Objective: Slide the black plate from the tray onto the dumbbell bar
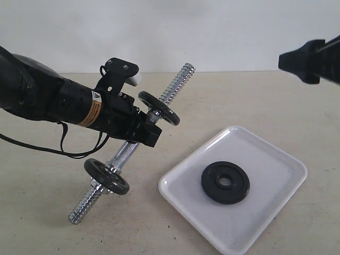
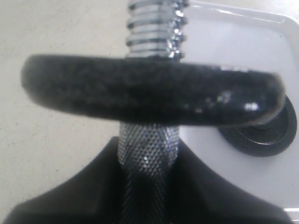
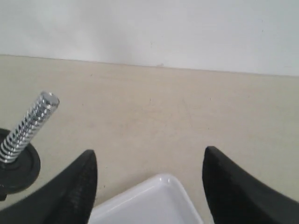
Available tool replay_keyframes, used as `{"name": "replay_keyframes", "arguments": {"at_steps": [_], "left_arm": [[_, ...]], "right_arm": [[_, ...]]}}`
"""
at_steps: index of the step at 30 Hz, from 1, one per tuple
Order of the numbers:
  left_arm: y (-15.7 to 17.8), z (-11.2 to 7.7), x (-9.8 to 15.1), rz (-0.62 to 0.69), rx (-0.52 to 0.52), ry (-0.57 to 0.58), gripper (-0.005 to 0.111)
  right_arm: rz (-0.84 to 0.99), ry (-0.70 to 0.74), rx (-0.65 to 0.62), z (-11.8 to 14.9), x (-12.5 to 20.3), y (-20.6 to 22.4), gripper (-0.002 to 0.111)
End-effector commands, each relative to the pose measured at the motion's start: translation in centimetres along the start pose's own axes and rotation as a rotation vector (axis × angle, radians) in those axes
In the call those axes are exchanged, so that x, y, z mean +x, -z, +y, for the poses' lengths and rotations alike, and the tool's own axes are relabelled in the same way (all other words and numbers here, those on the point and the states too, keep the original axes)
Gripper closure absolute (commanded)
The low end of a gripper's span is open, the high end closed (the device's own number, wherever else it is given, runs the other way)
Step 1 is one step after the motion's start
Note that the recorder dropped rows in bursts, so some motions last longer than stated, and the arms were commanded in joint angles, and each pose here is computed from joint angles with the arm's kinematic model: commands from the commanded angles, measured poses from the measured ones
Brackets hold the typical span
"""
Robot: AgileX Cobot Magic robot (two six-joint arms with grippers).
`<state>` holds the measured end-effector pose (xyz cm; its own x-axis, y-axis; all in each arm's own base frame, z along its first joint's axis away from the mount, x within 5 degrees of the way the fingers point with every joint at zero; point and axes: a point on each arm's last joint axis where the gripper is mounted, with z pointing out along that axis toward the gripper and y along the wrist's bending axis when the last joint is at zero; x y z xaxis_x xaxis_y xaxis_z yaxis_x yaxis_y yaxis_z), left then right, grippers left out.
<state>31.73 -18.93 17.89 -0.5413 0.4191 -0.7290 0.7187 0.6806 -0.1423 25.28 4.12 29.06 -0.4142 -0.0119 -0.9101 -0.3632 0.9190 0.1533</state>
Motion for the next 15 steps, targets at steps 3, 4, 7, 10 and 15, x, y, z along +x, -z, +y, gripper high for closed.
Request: {"name": "replay_keyframes", "arguments": {"at_steps": [3,4,7,10,15], "left_arm": [[2.0,-0.6,-2.5,-0.095,0.023,0.009,0.102],[2.0,-0.6,-2.5,-0.095,0.023,0.009,0.102],[2.0,-0.6,-2.5,-0.095,0.023,0.009,0.102],[2.0,-0.6,-2.5,-0.095,0.023,0.009,0.102],[2.0,-0.6,-2.5,-0.095,0.023,0.009,0.102]], "right_arm": [[-0.087,0.012,-0.056,0.8,-4.2,0.7,0.05],[-0.096,0.008,-0.076,1.0,-4.7,0.8,0.05],[-0.103,0.014,-0.128,1.8,-5.2,0.9,0.05],[-0.094,0.039,-0.175,3.2,-5.1,0.5,0.05],[-0.031,0.093,-0.293,7.6,-3.8,-1.5,0.05]]}}
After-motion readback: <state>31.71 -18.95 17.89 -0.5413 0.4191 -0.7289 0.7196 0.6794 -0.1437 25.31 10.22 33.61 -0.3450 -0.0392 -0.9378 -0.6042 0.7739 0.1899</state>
